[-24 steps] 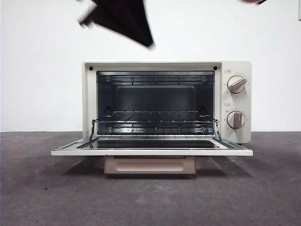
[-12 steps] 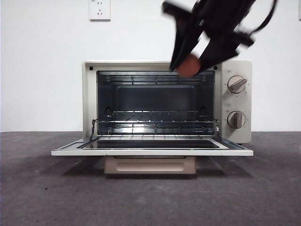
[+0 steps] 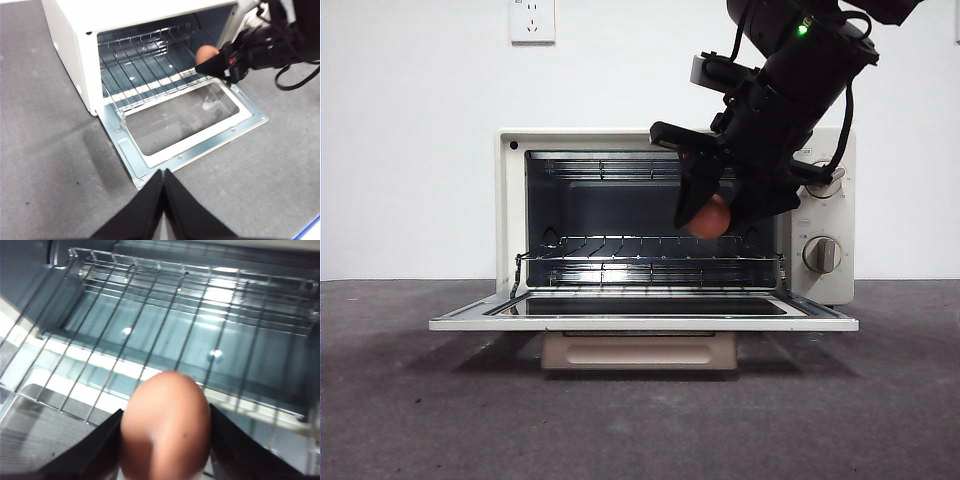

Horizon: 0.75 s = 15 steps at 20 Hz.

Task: Eggoven

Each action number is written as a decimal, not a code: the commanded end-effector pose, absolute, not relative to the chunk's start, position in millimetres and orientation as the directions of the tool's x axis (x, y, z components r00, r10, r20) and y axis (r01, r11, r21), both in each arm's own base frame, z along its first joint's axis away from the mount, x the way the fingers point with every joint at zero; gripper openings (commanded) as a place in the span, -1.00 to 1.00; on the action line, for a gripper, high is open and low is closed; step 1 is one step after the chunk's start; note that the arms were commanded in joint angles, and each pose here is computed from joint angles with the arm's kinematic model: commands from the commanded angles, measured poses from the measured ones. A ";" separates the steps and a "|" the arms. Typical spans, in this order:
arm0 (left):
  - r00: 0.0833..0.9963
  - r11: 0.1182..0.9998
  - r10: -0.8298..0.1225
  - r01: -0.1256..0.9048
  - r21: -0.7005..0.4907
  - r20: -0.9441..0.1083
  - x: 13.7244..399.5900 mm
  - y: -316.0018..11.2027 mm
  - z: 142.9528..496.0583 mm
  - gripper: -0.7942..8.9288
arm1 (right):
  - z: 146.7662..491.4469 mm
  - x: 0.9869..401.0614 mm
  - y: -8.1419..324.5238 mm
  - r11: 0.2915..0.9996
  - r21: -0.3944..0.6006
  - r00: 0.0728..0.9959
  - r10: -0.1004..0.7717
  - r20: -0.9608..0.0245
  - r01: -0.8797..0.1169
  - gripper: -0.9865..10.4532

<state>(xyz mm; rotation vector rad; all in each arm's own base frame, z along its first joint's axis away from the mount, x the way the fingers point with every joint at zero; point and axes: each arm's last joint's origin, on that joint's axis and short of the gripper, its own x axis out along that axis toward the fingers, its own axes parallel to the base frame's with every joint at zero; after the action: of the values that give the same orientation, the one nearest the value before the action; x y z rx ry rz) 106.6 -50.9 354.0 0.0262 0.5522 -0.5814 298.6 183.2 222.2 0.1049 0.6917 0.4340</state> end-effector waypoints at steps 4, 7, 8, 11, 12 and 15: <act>0.687 0.841 -0.515 0.520 -0.148 -0.512 104.9 -50.6 355.0 -0.82 | 212.9 309.2 191.9 0.893 0.276 0.687 0.450 -0.571 -0.355 -0.82; 0.685 0.842 -0.513 0.519 -0.149 -0.517 104.6 -50.4 354.5 -0.82 | 203.5 311.9 192.9 0.896 0.278 0.671 0.444 -0.593 -0.347 -0.82; 0.685 0.842 -0.514 0.519 -0.149 -0.517 104.7 -50.5 354.6 -0.82 | 201.2 312.5 193.2 0.897 0.277 0.668 0.442 -0.598 -0.345 -0.82; 0.682 0.842 -0.512 0.518 -0.150 -0.521 104.4 -50.4 354.1 -0.82 | 202.2 312.3 195.5 0.893 0.278 0.675 0.450 -0.586 -0.353 -0.79; 0.682 0.842 -0.512 0.518 -0.150 -0.523 104.3 -50.3 354.0 -0.82 | 203.3 312.3 196.8 0.891 0.279 0.681 0.453 -0.575 -0.358 -0.71; 0.682 0.842 -0.512 0.518 -0.149 -0.522 104.4 -50.3 354.0 -0.82 | 203.8 312.6 197.0 0.890 0.281 0.684 0.456 -0.569 -0.359 -0.44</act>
<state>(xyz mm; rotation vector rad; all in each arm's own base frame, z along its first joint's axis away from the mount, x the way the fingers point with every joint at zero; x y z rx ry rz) 103.8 -49.8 351.3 0.0130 0.5922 -0.5738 309.9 191.4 205.9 0.1430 0.6789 0.4535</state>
